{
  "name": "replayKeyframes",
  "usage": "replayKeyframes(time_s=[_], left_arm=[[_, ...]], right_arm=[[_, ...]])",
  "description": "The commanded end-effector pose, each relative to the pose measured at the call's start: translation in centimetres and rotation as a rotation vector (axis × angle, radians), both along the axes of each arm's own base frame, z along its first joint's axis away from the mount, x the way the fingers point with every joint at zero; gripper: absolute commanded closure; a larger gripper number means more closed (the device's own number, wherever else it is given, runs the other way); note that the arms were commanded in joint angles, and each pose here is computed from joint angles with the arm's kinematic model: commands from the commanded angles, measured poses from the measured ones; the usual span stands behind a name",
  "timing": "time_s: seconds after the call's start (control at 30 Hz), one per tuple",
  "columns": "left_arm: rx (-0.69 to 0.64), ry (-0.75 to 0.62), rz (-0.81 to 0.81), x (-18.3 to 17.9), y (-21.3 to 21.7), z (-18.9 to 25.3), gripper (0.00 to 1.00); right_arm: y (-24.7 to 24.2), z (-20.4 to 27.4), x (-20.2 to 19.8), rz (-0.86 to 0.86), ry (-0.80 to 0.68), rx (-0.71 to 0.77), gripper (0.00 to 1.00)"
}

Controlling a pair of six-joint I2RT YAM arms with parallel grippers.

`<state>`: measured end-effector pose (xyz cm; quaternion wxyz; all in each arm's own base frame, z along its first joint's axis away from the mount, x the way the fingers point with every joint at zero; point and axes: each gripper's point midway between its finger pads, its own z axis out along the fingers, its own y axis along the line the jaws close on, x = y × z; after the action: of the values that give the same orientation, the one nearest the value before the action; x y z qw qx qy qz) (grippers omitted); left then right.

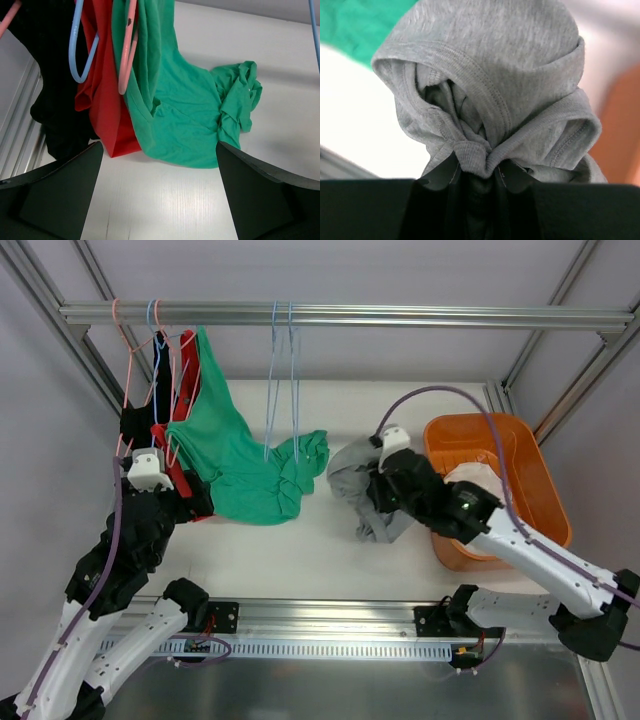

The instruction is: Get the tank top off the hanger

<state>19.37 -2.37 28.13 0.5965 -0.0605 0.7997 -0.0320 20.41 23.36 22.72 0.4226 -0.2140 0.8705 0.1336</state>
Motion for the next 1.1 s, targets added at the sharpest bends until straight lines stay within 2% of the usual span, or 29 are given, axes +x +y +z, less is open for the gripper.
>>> replayKeyframes(time_s=[0.0,0.1,0.17,0.2,0.23,0.33,0.47,0.5,0.53,0.57,0.63,0.67,0.73,0.77,0.83,0.93,0.97,1.0,1.07], left_arm=[[-0.009,-0.031,0.044,0.2,0.7,0.6,0.01],[-0.006,-0.027,0.028,0.4,0.4,0.6,0.01],[-0.008,-0.024,0.027,0.4,0.3,0.6,0.01],[-0.011,-0.024,0.022,0.4,0.1,0.6,0.01],[-0.017,-0.025,0.023,0.5,0.1,0.7,0.01],[-0.027,-0.027,0.005,0.6,-0.3,1.0,0.01],[-0.025,-0.037,-0.046,0.6,-1.1,2.4,0.01],[-0.032,-0.049,-0.070,0.5,-1.4,3.3,0.01],[-0.035,-0.051,-0.080,0.5,-1.6,3.7,0.01],[-0.039,-0.052,-0.086,0.4,-1.7,4.1,0.01],[-0.054,-0.061,-0.098,0.3,-1.9,5.7,0.01],[-0.043,-0.039,-0.099,0.3,-1.9,5.7,0.01],[-0.032,-0.018,-0.077,0.9,-1.9,6.9,0.01],[0.003,0.035,-0.067,1.8,-2.2,6.2,0.01],[0.009,0.024,-0.043,2.4,-2.1,8.2,0.01],[0.045,0.025,-0.030,4.5,-2.6,10.6,0.01],[0.067,0.063,-0.037,5.9,-3.0,10.4,0.01],[0.046,0.030,-0.042,6.3,-3.0,12.5,0.01],[0.033,0.043,-0.043,7.4,-2.7,13.6,0.01]], right_arm=[[-6.6,5.0,1.7,-0.126,-0.092,-0.056,1.00],[-11.3,7.2,3.3,-0.229,-0.101,-0.062,1.00],[-15.1,7.0,4.4,-0.340,-0.069,-0.083,1.00],[-15.7,6.3,4.8,-0.351,-0.025,-0.075,1.00],[-18.8,5.7,5.7,-0.470,0.004,-0.071,1.00],[-22.6,2.8,7.6,-0.617,0.116,-0.043,1.00],[-25.8,-0.2,10.4,-0.764,0.222,-0.060,1.00],[-26.8,-0.6,10.8,-0.803,0.235,-0.063,0.93],[-27.1,-1.3,11.6,-0.818,0.261,-0.070,0.82],[-27.3,-1.3,11.8,-0.824,0.264,-0.072,0.51],[-27.5,-0.7,12.0,-0.836,0.243,-0.068,0.29],[-27.6,0.0,12.0,-0.842,0.222,-0.064,0.04],[-27.6,1.2,11.6,-0.847,0.199,-0.057,0.00],[-27.4,2.4,11.2,-0.842,0.172,-0.044,0.00],[-26.7,3.5,10.7,-0.819,0.141,-0.028,0.01],[-23.5,5.1,9.4,-0.696,0.087,0.071,0.00],[-21.5,6.7,8.9,-0.601,0.037,0.162,0.01],[-19.8,6.0,8.3,-0.531,0.049,0.188,0.01],[-17.4,6.5,7.2,-0.425,0.041,0.269,0.00]])
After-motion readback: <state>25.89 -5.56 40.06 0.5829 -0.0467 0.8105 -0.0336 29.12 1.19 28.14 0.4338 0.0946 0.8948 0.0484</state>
